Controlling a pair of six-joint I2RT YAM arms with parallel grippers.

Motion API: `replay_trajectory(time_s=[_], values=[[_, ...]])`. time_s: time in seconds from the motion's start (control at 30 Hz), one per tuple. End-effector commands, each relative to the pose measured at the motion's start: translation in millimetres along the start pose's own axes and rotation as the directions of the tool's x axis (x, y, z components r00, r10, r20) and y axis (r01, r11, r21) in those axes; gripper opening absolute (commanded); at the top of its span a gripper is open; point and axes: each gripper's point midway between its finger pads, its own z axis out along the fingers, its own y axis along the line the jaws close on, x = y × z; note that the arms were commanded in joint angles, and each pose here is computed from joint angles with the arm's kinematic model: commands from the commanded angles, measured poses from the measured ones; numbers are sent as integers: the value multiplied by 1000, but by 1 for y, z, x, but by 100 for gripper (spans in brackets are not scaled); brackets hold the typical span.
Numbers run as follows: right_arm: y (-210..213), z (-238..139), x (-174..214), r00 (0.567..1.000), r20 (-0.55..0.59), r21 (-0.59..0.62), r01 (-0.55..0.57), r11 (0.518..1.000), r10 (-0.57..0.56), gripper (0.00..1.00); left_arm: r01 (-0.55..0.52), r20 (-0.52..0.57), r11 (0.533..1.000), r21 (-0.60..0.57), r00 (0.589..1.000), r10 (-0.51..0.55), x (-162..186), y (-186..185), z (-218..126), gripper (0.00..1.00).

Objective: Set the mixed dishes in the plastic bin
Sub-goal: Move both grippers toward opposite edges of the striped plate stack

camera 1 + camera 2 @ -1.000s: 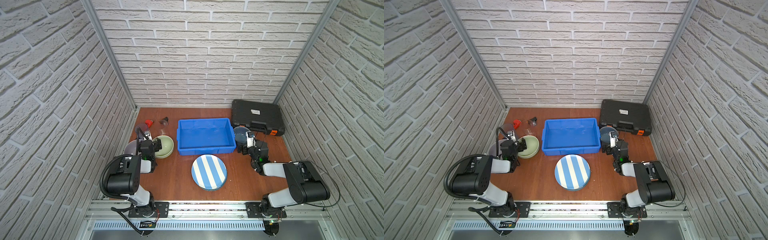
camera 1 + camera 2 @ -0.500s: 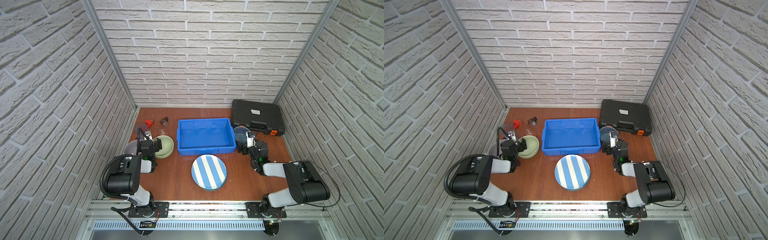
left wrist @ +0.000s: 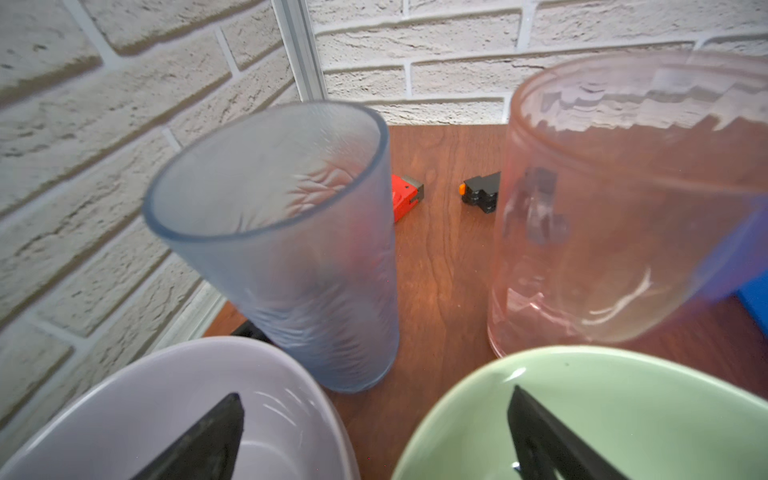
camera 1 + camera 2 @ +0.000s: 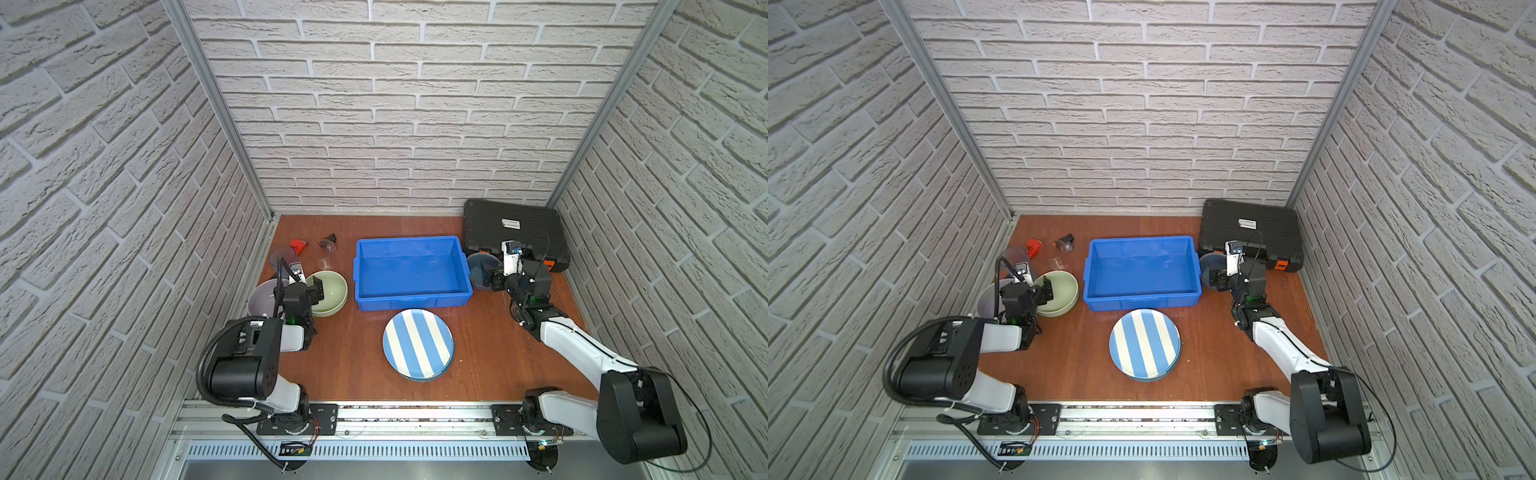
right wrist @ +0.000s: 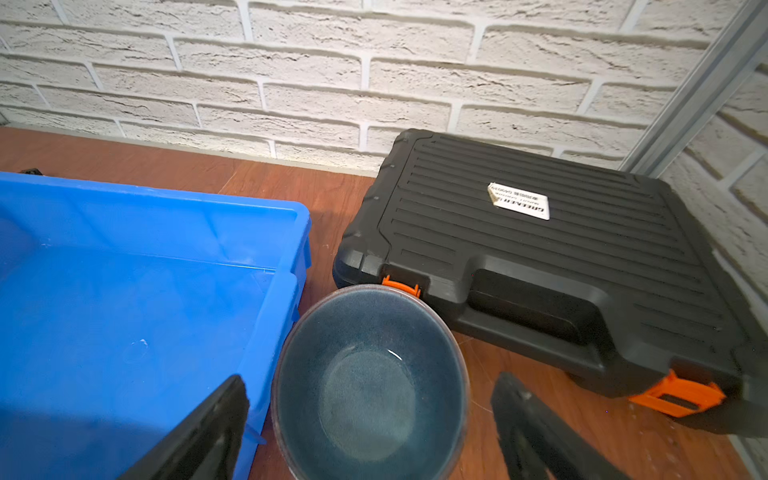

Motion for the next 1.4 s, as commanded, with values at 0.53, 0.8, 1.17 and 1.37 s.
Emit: replay_trajectory(time_s=[0.53,0.8,1.17,1.37], values=[[33,-100,-6,942,-245,-98,-258,961,228,80,44,-189,995,88,982,-26,-100,-13,-113,98],[73,-123,11,873,-419,-237,-369,899,248,73,105,-386,930,352,921,42,-68,-71,-179,93],[125,-148,54,787,-605,-396,-432,810,124,66,195,-526,823,534,839,142,-19,-133,-247,71],[140,-153,73,758,-647,-422,-446,789,82,64,235,-559,791,565,814,157,4,-159,-261,63]])
